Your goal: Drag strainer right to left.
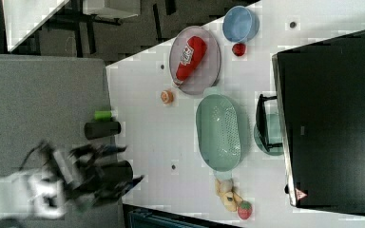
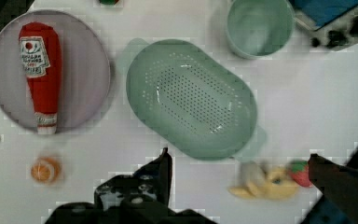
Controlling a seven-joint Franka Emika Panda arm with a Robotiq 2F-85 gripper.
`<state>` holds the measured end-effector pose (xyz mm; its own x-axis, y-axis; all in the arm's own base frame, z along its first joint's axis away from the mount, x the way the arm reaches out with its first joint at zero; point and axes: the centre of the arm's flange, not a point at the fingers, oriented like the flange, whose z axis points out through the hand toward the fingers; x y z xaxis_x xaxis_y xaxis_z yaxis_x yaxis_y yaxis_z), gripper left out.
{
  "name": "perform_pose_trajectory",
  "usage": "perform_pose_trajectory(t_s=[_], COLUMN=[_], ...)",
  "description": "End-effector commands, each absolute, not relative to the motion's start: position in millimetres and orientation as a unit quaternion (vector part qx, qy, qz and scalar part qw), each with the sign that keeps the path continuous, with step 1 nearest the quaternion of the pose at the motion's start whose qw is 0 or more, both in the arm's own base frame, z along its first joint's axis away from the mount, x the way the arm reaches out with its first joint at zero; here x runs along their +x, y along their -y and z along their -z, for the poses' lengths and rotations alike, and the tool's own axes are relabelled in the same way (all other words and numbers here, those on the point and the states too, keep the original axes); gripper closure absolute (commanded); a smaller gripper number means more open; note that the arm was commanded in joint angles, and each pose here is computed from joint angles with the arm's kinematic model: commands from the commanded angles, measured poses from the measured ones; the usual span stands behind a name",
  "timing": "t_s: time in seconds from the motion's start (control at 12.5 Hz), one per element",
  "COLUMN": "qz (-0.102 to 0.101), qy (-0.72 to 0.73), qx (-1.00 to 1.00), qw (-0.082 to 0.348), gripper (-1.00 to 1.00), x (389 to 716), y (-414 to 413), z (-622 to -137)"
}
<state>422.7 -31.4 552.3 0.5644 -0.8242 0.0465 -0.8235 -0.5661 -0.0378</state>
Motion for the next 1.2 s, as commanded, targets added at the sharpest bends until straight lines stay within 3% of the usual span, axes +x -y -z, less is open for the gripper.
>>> perform_pose_trajectory(t_s=[0.08, 0.64, 1.2], qz=[-0.061, -0.019, -0.001], qy=[-0.563, -0.599, -0.682], qx=[-0.823, -0.800, -0.731], qw=[-0.046, -0.026, -0.002], gripper=[-1.00, -1.00, -1.00], x=[433.8, 472.6, 470.5], y=[30.9, 18.3, -30.9], z=[-421.3, -270.2, -169.4])
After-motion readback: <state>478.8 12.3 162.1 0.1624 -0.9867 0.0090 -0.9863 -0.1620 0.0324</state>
